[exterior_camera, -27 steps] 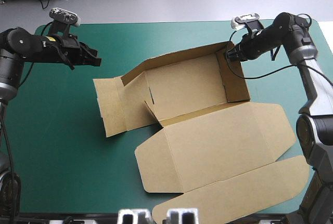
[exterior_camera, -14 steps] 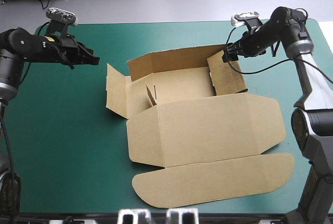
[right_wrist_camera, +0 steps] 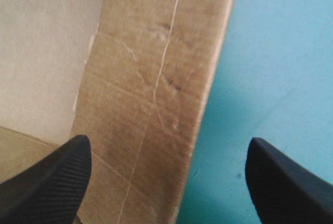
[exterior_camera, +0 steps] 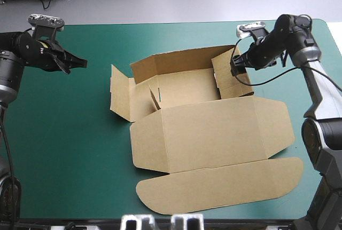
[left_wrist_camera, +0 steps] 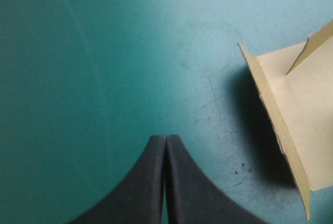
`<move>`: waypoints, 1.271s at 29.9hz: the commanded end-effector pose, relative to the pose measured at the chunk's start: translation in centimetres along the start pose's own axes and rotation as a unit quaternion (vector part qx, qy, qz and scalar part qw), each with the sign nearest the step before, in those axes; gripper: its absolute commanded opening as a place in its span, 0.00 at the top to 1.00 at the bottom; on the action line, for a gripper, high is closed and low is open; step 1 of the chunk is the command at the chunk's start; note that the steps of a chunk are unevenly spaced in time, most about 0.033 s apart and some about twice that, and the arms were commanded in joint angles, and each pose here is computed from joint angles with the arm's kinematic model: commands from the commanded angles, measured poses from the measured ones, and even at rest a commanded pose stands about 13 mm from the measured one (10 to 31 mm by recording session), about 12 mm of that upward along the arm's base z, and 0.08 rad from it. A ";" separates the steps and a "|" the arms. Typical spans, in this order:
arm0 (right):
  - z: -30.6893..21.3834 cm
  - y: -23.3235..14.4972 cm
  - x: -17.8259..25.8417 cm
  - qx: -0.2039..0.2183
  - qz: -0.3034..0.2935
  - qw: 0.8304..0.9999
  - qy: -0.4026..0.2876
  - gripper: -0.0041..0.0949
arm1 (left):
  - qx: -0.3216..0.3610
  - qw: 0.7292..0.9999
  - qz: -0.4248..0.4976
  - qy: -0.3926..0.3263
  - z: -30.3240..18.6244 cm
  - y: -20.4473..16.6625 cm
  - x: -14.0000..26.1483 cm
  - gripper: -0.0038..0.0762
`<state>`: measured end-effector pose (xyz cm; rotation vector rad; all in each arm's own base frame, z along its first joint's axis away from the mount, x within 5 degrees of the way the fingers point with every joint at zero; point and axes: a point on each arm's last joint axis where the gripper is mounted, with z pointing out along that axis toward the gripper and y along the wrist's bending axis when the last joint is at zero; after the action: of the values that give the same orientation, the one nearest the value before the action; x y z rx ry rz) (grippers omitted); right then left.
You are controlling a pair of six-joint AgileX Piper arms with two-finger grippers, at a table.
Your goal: Fold the box
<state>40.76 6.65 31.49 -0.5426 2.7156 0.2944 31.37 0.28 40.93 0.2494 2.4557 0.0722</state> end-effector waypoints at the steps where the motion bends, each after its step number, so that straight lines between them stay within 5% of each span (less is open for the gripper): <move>1: -1.7 1.5 0.1 0.000 -0.019 1.000 -0.013 0.25 | -0.018 0.999 -0.007 -0.037 -2.3 0.2 -0.5 0.96; 10: 3.2 0.8 -0.1 -0.025 0.001 0.999 0.037 0.50 | -0.003 0.999 -0.014 -0.037 -2.2 0.0 -0.6 0.96; 18: 3.2 0.7 -0.6 -0.026 -0.024 0.999 0.028 0.97 | -0.003 0.999 -0.014 -0.041 -2.2 0.0 -0.6 0.96; 35: -12.3 -1.7 -0.3 -0.025 -0.009 0.981 -0.192 0.98 | -0.087 0.989 -0.077 -0.090 -2.7 4.5 -0.6 0.96; 38: -14.3 -1.6 0.4 -0.027 -0.013 0.975 -0.219 0.98 | -0.055 0.990 -0.100 -0.082 -2.1 5.4 -0.2 0.96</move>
<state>39.63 1.23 39.62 -0.4563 2.4236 0.3758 31.62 5.05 41.30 -0.0140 2.3961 0.1630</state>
